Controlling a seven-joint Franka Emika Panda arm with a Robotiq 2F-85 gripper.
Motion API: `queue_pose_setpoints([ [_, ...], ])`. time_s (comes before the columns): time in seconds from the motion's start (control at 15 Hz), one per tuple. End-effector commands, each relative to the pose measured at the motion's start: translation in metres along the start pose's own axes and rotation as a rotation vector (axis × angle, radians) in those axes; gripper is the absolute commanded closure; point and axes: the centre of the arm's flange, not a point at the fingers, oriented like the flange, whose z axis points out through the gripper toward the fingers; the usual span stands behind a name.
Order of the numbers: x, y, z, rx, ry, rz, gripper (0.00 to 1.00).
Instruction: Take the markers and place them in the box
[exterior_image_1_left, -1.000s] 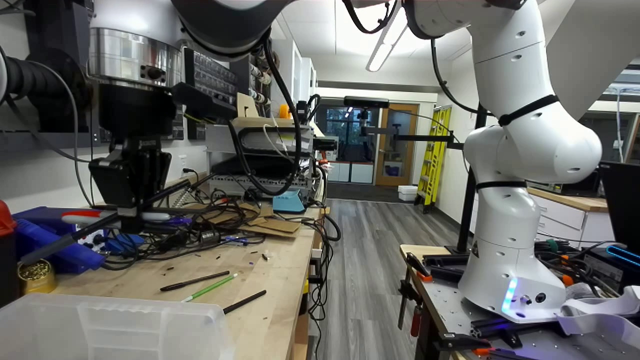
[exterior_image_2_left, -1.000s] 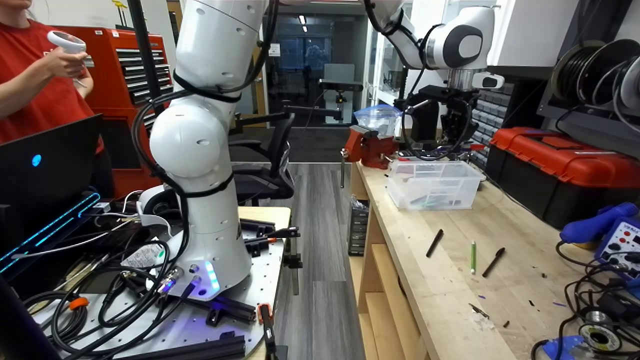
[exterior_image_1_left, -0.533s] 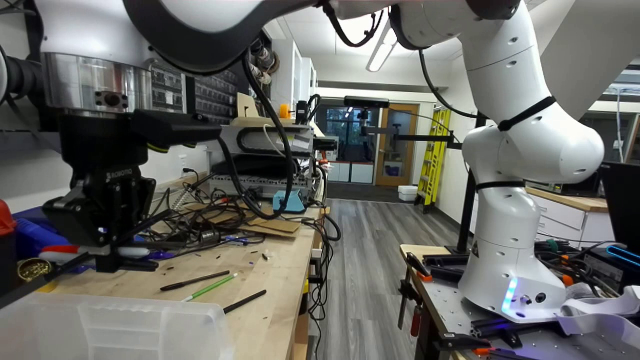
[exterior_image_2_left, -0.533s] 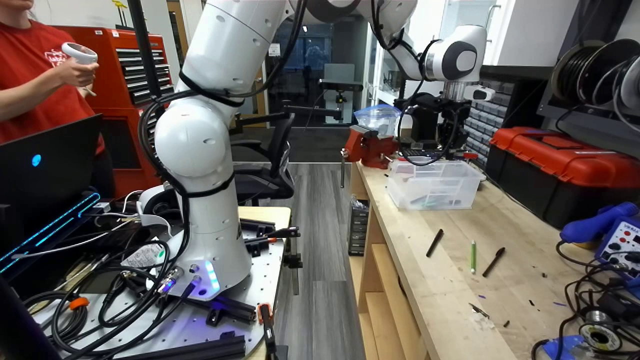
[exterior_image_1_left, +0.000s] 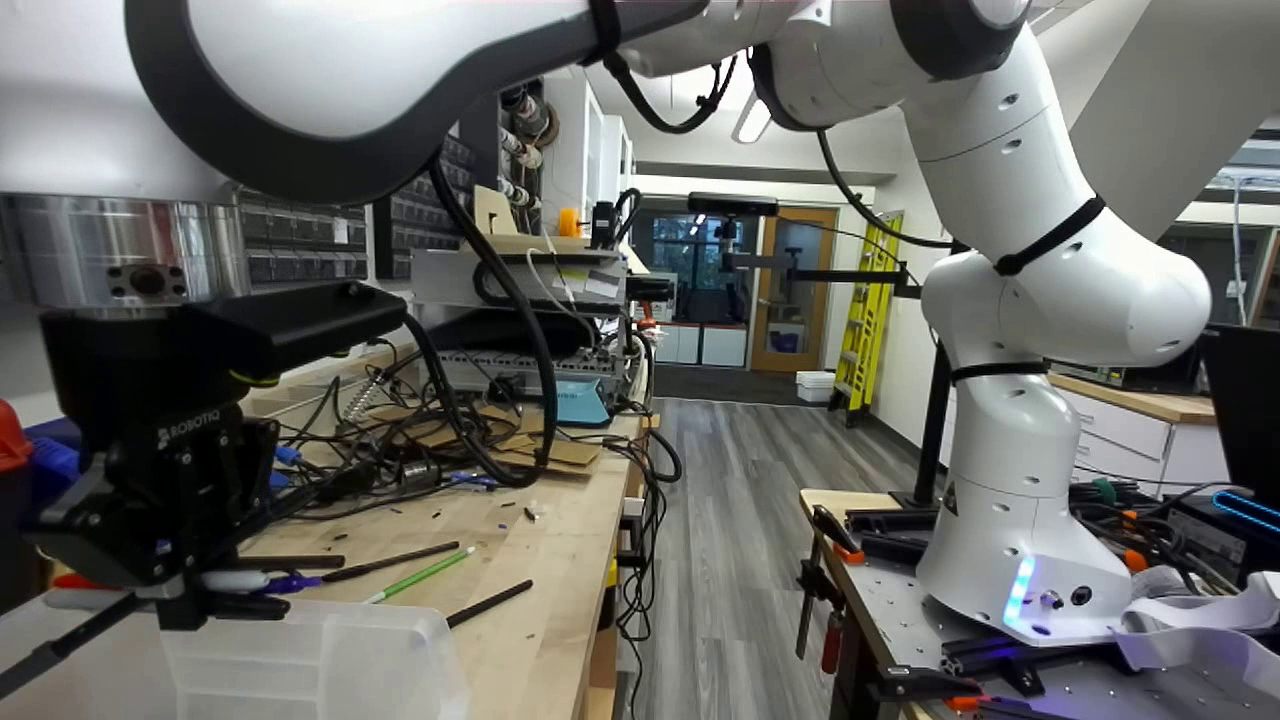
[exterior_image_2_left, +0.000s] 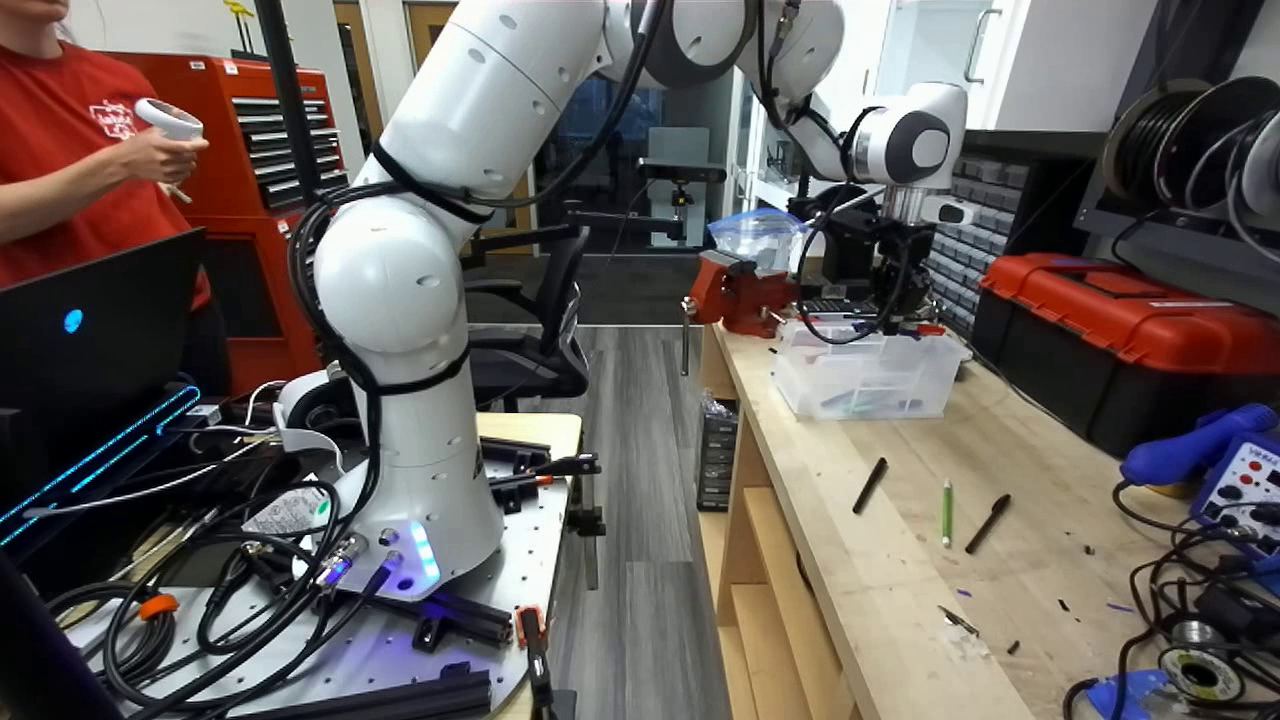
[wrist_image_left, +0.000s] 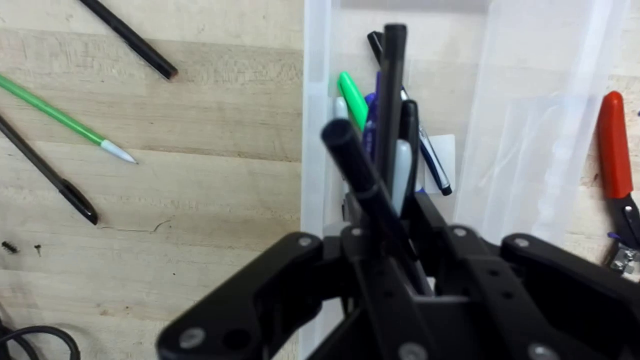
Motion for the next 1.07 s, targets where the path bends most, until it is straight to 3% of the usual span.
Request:
queue_pose_setpoints([
  [0.0, 0.01, -0.015, 0.004, -0.058, -0.029, -0.001, 0.5],
  [0.07, 0.01, -0.017, 0.005, -0.064, -0.038, -0.001, 0.49],
  [0.6, 0.007, -0.018, -0.008, -0.048, -0.031, -0.003, 0.01],
  [1.0, 0.008, -0.017, -0.003, -0.028, -0.014, -0.019, 0.0],
])
